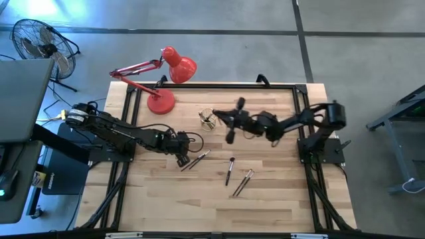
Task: Put items in baskets/containers
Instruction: Put the black brow brush into the gold pen holder, then put the black eyeshadow brush into the gold pen holder
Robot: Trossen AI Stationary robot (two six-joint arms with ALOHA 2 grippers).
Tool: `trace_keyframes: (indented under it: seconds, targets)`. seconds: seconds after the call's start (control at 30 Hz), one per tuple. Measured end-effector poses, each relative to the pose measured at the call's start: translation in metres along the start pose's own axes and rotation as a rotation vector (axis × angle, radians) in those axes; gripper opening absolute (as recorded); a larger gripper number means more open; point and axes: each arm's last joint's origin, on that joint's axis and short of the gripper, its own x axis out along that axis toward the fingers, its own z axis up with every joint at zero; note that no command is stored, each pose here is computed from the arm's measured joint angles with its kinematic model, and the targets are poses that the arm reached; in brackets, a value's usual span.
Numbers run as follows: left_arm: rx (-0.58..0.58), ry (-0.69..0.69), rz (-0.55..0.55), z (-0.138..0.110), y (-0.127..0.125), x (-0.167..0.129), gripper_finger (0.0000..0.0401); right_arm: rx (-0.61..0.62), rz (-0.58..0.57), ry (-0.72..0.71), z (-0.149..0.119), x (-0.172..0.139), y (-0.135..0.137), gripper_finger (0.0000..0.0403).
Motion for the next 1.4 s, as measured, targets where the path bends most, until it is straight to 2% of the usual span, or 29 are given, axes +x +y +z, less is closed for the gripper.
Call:
trace_keyframes:
  seconds: [0.17,0.33,0.47,0.83,1.0,1.4]
  targets:
    - [0.014,0.001,-0.003,0.000,0.000,0.000,0.0001,-0.071,0.002,-0.047,-0.004,0.037,-0.006,0.0009]
    - [0.016,0.010,-0.012,0.000,0.000,0.000,0.0001,-0.062,0.036,-0.027,-0.006,0.056,-0.014,0.0008]
    - [0.025,0.010,-0.014,0.000,0.000,0.000,0.0001,-0.079,0.059,0.088,-0.020,0.057,-0.018,0.0011]
    - [0.022,0.008,-0.015,0.000,-0.001,0.000,0.0001,-0.065,0.038,0.179,-0.036,0.044,-0.027,0.0026]
    - [0.022,0.012,-0.022,0.000,-0.001,0.000,0.0001,0.095,-0.081,0.186,-0.036,0.043,-0.030,0.0057]
    - [0.016,0.013,-0.022,0.000,-0.001,0.000,0.0001,0.006,-0.111,0.199,-0.034,0.043,-0.031,0.0156]
